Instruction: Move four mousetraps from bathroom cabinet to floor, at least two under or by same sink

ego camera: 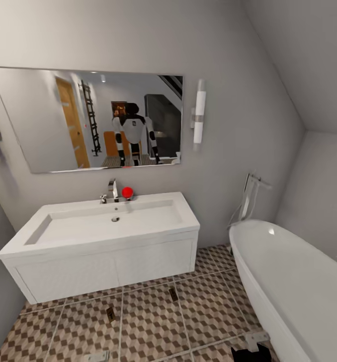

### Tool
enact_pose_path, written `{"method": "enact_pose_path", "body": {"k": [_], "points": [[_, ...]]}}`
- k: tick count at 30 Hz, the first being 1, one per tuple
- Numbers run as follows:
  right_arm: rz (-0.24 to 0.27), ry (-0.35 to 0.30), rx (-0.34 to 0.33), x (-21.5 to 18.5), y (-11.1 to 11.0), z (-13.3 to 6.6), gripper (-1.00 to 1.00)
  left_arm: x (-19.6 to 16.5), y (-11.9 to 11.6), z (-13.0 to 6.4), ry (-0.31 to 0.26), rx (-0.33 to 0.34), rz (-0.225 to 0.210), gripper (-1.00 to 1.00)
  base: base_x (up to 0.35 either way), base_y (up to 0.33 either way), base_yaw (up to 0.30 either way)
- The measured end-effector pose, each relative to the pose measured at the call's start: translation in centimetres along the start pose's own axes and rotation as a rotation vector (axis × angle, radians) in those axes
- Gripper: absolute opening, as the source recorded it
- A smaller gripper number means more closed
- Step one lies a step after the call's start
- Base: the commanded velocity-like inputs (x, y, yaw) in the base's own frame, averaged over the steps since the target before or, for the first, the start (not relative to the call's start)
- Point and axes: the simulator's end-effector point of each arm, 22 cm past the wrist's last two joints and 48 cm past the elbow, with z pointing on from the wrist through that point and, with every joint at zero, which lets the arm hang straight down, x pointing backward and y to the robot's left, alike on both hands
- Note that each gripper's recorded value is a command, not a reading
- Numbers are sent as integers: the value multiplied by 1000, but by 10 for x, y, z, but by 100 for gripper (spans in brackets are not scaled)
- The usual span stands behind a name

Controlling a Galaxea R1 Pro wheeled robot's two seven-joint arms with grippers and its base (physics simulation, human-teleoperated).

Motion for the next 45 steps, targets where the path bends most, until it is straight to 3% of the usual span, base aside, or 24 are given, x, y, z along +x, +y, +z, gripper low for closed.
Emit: {"method": "enact_pose_path", "body": {"k": [31,45], "points": [[-1,0,0,0,0,0,100,0,-1,0,-2,0,-1,100,152,-158,-28],[-1,-5,0,-2,0,-1,100,-3,-1,-1,-7,0,-3,100,14,-14,-206]]}}
